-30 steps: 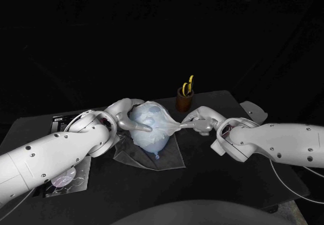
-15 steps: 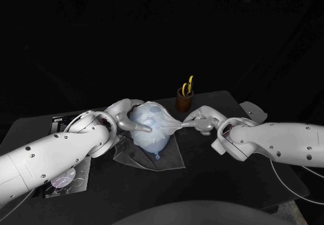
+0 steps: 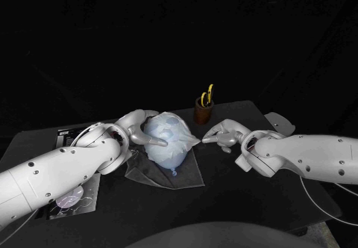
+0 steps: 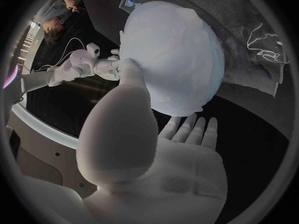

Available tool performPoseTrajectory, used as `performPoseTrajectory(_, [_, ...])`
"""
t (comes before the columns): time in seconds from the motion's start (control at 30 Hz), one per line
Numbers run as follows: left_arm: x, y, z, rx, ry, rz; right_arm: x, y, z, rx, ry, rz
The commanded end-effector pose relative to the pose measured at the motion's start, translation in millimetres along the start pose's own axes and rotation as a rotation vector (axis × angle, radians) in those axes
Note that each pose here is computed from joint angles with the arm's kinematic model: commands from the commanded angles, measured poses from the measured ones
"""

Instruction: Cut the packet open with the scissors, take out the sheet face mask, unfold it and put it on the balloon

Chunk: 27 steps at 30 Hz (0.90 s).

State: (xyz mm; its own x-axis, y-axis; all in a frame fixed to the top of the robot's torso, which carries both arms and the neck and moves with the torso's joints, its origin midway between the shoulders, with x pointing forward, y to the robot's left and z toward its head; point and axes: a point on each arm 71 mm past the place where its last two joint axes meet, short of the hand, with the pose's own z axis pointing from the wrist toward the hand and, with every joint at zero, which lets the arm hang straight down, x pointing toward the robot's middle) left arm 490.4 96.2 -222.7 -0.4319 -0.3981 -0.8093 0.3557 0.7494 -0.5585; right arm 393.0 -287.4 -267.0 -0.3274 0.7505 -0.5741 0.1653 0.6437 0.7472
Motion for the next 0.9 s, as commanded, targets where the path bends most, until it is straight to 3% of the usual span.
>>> performPoseTrajectory(0.03, [1.1,0.0,0.4,-0.002,0.009,0.002,0.3,-6,0.8,0.062,0.037,0.013])
performPoseTrajectory(0.2, [1.1,0.0,0.5,-0.002,0.01,0.001,-3.4,-9,3.1,0.069,0.021,0.041])
performPoseTrajectory(0.47, [1.1,0.0,0.0,0.0,0.011,-0.001,-7.2,-2,9.4,0.012,-0.041,0.114])
performPoseTrajectory(0.9, [1.0,-0.8,-1.4,0.006,0.012,-0.006,6.0,21,24.8,-0.07,-0.044,0.208])
